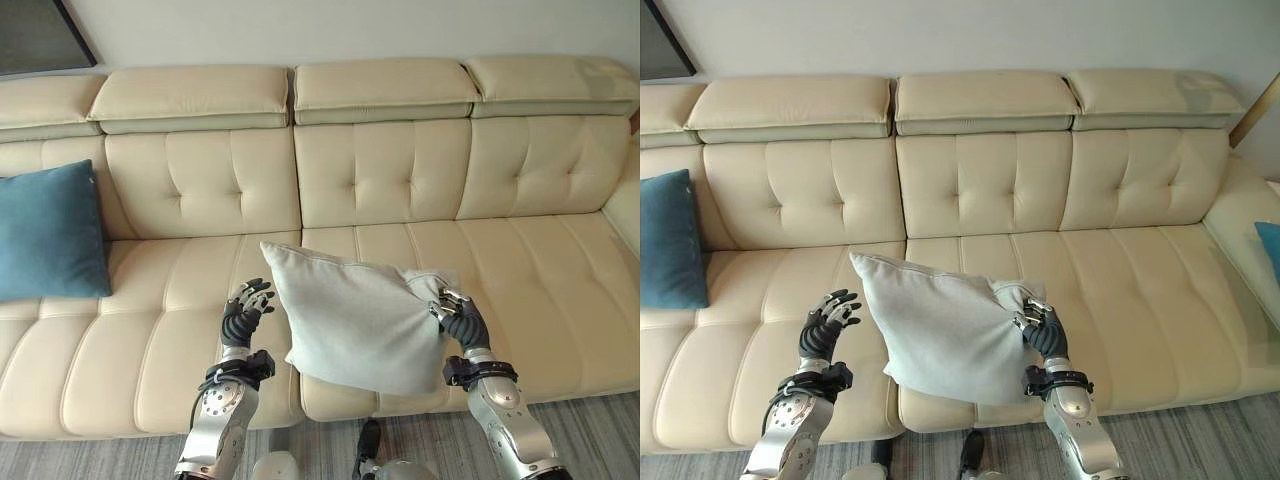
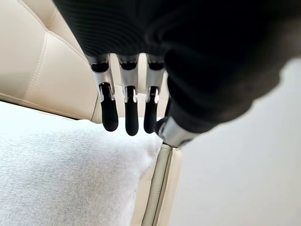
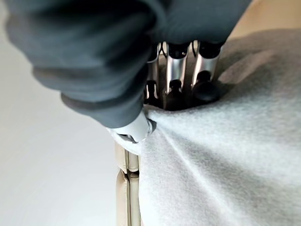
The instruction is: Pick up all the scattered cushions and arrange them neatly on the sofa.
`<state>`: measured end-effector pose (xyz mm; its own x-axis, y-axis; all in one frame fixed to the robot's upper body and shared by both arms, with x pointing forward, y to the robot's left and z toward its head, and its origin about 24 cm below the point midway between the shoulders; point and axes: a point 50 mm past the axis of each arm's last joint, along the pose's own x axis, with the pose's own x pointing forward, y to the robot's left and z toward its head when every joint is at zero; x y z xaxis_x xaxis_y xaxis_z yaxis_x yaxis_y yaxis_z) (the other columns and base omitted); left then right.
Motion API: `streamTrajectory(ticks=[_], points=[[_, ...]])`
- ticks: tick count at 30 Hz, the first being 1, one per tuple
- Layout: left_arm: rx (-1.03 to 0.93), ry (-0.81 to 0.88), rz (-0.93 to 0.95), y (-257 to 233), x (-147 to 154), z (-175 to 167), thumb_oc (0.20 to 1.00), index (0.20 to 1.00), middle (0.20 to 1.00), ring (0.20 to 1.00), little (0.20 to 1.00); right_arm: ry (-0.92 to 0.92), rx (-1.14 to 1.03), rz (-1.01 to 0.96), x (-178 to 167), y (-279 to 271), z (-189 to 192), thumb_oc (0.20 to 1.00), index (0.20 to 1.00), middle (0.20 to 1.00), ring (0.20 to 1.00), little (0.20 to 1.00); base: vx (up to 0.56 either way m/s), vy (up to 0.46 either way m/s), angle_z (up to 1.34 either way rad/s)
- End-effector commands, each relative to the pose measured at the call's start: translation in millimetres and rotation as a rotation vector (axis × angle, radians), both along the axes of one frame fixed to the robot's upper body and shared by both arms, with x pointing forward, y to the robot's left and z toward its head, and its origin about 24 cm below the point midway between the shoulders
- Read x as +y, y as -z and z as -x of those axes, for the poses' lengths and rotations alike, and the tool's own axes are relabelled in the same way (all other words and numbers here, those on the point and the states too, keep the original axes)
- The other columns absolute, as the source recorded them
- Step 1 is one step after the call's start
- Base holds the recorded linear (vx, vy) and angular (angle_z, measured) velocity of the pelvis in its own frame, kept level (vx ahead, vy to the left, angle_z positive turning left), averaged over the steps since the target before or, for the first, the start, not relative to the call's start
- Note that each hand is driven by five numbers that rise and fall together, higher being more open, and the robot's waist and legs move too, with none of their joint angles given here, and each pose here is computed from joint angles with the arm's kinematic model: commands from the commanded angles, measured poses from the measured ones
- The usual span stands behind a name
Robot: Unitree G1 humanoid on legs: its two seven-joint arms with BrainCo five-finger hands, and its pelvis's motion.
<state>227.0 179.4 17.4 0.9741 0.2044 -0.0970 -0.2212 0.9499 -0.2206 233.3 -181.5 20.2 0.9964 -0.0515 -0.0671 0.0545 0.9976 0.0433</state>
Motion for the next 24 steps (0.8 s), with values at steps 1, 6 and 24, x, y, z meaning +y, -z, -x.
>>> streamTrajectory(ticks=[1,6,24], points=[[-0.123,0.021,-0.081,-23,8,3,0.200,0.200,0.200,0.200,0.200,-0.069,-0.247,-0.067,19,-46,-13,0.200,0.200,0.200,0.200,0.200,0.13,0.111,0.06],[-0.103,0.024,-0.093,-19,11,7,0.200,0.200,0.200,0.200,0.200,-0.078,-0.245,-0.071,23,-46,-12,0.200,0.200,0.200,0.200,0.200,0.07,0.058,0.03],[-0.476,-0.071,-0.198,-111,-4,-60,0.200,0.200,0.200,0.200,0.200,-0.152,-0.565,-0.073,72,-134,-64,0.200,0.200,0.200,0.200,0.200,0.05,0.037,0.00]])
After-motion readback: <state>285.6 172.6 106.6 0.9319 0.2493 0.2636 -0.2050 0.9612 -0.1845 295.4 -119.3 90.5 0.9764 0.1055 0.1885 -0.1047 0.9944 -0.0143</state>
